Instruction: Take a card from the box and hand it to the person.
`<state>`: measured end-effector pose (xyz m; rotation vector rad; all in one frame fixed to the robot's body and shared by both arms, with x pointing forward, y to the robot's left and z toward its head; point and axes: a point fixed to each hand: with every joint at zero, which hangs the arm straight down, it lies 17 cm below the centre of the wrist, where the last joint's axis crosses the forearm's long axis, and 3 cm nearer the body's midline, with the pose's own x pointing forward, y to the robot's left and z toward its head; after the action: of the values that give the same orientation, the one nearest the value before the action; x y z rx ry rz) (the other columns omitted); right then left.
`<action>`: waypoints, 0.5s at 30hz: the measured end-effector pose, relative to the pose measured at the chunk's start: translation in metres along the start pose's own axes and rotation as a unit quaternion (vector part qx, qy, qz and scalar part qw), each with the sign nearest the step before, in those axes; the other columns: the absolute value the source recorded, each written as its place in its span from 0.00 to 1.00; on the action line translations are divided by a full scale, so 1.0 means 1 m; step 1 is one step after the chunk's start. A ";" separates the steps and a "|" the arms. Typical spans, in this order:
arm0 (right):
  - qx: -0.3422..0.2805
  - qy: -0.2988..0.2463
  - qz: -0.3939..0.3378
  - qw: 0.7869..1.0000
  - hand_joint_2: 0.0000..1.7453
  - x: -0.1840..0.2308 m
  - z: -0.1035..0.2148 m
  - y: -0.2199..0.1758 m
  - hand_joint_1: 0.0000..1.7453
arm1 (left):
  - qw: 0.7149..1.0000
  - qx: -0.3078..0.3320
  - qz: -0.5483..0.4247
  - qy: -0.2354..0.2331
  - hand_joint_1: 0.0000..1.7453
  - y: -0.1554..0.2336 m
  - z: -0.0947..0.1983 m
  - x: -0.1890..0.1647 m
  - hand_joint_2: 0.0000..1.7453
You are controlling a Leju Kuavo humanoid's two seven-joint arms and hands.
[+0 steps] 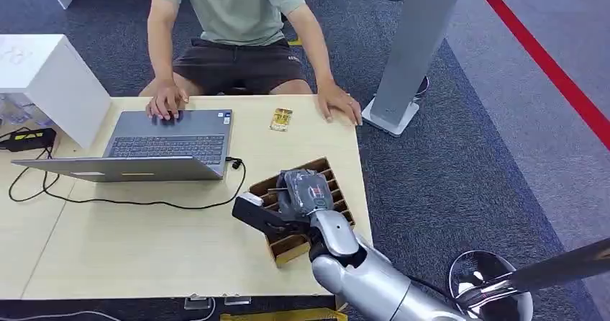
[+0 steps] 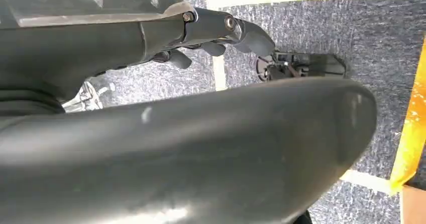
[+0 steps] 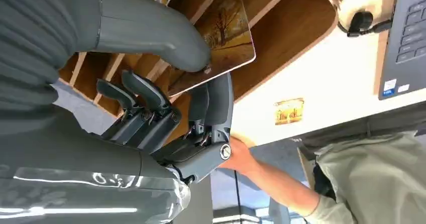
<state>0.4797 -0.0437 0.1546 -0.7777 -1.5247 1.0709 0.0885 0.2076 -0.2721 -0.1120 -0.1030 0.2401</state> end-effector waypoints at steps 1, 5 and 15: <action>-0.009 -0.005 0.002 1.000 1.00 0.003 -0.002 -0.008 1.00 | 1.000 -0.001 0.002 0.000 0.00 0.000 0.000 0.000 0.00; -0.063 -0.045 -0.006 0.997 1.00 0.032 -0.019 -0.065 1.00 | 1.000 -0.003 0.004 0.000 0.00 -0.001 0.000 0.000 0.00; -0.165 -0.096 -0.049 0.980 1.00 0.078 -0.044 -0.194 1.00 | 1.000 -0.008 -0.009 -0.005 0.00 -0.004 0.001 0.003 0.00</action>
<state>0.5171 -0.0382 0.3654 -0.8320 -1.9184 0.8488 0.0922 0.2048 -0.2708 -0.1264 -0.1150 0.2214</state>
